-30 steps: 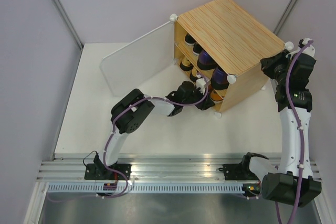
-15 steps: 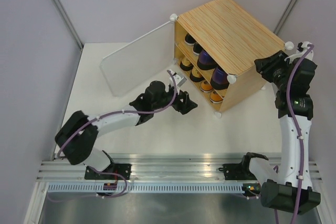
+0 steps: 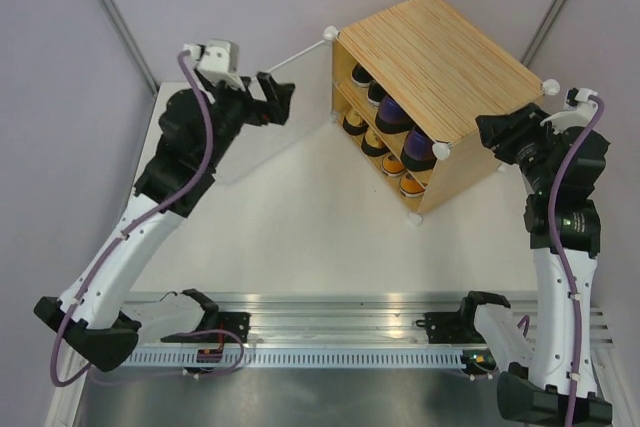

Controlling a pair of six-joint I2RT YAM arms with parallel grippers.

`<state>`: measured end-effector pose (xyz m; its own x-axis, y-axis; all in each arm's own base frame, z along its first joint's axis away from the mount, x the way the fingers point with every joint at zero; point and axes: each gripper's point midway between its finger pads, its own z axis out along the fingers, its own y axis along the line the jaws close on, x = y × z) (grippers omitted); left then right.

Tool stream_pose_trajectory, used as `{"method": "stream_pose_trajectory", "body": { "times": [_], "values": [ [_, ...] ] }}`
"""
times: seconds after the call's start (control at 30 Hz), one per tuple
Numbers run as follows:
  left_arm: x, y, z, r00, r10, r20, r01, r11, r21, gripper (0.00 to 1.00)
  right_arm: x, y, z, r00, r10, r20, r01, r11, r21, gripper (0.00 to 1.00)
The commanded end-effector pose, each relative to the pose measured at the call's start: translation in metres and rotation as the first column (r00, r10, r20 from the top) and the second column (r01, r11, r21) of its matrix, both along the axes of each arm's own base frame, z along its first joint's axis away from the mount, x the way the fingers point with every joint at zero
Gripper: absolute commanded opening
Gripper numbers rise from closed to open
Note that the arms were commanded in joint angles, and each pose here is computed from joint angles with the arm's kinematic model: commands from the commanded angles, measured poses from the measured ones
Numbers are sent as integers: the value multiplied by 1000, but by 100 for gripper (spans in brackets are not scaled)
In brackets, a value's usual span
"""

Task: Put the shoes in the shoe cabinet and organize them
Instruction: Adjust the shoe in the shoe cabinet, then close the shoe cabinet at the center of the board.

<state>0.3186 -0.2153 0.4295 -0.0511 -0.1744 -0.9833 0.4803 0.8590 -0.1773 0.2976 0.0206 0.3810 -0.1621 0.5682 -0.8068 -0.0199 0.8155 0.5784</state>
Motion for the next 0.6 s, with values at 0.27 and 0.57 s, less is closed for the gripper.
{"method": "stream_pose_trajectory", "body": {
  "times": [0.27,0.57],
  "values": [
    [115,169,4,768,588,-253,-596,802,53,99,-11,14,23,996,69,56,-69,998,-9,51],
    [175,210,-35,695,586,-417,-637,770,21,99,-6,18,20,994,96,45,-95,995,-27,51]
  ]
}}
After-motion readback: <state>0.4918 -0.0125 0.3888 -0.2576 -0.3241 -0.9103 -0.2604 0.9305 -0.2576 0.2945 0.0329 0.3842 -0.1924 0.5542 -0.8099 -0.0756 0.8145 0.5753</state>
